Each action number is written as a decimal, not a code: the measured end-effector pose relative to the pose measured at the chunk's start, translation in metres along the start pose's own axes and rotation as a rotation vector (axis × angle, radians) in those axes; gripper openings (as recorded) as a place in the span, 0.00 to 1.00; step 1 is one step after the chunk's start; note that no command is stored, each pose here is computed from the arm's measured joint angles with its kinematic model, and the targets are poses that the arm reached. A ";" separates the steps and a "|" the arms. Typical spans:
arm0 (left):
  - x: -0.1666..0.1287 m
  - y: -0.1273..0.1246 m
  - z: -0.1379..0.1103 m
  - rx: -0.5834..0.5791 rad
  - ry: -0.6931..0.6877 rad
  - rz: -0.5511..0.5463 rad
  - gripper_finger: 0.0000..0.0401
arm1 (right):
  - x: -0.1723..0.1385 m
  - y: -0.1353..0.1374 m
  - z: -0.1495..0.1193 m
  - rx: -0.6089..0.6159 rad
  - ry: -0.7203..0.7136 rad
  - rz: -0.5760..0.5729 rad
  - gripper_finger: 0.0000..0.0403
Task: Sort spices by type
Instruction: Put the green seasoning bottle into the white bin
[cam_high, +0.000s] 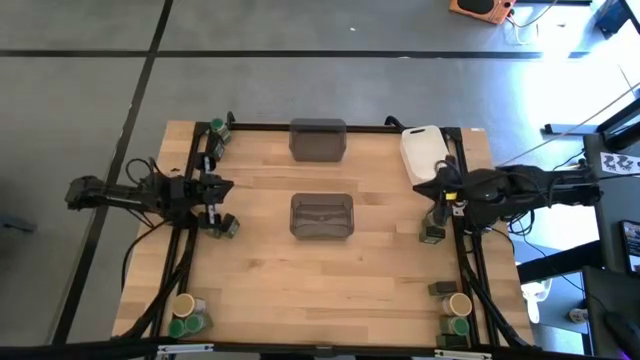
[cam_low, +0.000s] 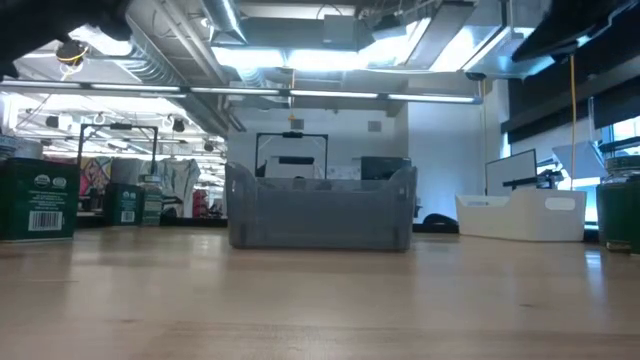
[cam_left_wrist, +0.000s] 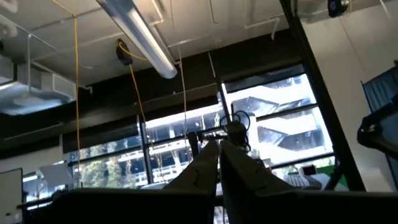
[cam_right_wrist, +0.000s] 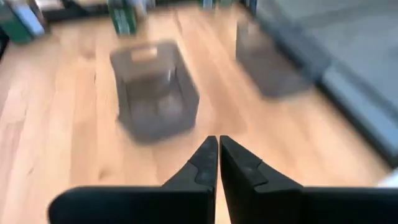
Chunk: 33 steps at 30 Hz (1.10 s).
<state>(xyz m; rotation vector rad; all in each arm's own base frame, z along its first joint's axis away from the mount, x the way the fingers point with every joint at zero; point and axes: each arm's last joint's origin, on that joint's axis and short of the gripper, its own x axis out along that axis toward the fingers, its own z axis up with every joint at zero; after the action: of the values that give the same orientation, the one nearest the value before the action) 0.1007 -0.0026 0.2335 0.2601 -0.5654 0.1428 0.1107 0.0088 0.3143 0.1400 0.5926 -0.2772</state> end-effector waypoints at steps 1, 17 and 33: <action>0.000 0.000 0.001 0.001 -0.009 0.003 0.03 | -0.001 0.001 0.002 0.025 0.046 -0.001 0.05; 0.001 0.000 0.002 0.032 -0.020 0.007 0.03 | 0.008 0.005 -0.009 0.347 0.602 -0.207 0.05; 0.001 0.001 0.002 0.042 -0.025 0.009 0.03 | 0.031 0.013 -0.019 0.443 0.838 -0.413 0.63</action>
<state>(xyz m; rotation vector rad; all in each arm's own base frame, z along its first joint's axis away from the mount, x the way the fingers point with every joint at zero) 0.1002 -0.0026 0.2358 0.3009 -0.5889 0.1605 0.1297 0.0183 0.2819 0.5804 1.3916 -0.7654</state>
